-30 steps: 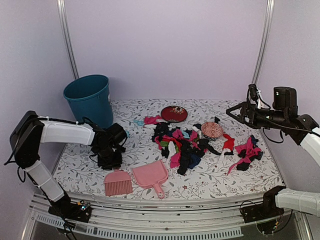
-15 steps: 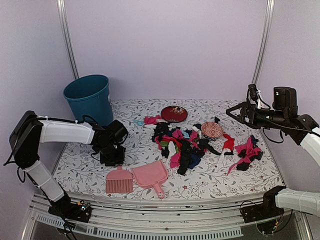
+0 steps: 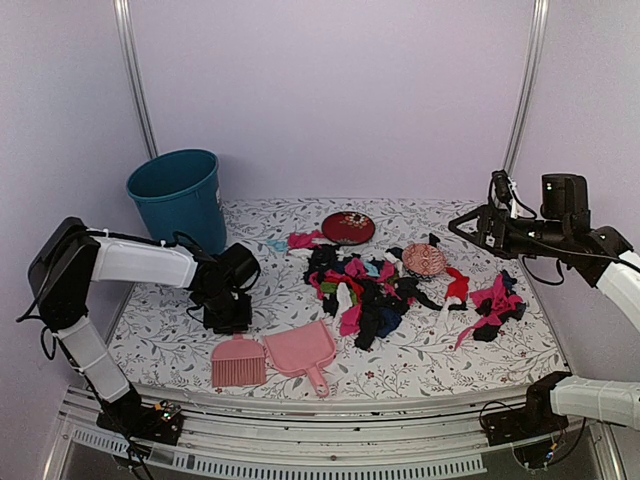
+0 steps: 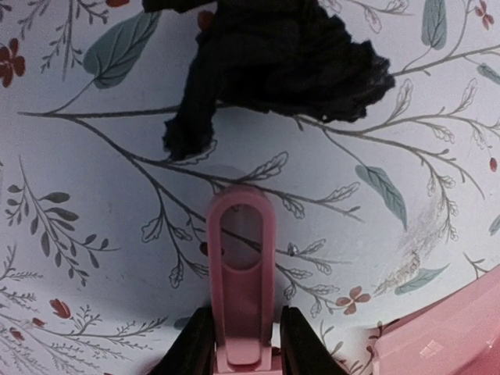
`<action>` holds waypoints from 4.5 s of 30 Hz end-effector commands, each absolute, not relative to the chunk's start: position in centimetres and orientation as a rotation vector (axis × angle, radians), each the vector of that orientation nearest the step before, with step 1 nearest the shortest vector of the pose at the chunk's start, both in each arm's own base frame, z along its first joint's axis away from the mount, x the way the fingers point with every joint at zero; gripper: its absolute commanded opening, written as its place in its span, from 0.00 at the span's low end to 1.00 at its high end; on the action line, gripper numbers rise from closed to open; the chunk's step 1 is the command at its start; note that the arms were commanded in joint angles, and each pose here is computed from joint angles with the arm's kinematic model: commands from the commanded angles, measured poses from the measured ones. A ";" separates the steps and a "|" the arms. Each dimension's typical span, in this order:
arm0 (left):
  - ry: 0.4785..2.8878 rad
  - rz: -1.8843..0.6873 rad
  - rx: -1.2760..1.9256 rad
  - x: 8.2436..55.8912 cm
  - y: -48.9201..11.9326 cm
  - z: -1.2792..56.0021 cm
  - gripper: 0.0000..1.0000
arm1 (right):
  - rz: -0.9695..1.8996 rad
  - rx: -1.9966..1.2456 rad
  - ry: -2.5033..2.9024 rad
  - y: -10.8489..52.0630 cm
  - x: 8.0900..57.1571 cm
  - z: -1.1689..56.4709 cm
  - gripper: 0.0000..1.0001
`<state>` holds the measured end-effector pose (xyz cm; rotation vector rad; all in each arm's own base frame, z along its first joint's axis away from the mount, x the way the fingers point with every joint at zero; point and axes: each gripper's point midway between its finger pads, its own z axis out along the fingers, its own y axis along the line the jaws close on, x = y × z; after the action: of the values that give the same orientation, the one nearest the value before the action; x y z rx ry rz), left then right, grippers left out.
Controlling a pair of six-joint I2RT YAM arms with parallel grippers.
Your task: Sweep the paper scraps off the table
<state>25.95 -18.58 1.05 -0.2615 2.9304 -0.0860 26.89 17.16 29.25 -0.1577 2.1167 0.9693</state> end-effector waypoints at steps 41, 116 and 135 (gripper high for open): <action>2.523 -0.376 0.648 24.1 -29.7 16.8 0.07 | 1.279 -0.166 2.390 21.3 25.2 25.4 0.81; 2.058 -0.312 1.349 18.3 -46.2 20.5 0.06 | 1.532 -0.763 2.628 32.9 18.9 21.7 0.18; 2.076 -0.299 1.324 18.6 -46.0 20.2 0.05 | 1.506 -0.744 2.646 32.6 18.8 21.7 0.15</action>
<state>17.94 -45.77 19.84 1.3604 2.0736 -0.2875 18.91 32.27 20.88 -0.7137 2.6783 1.4969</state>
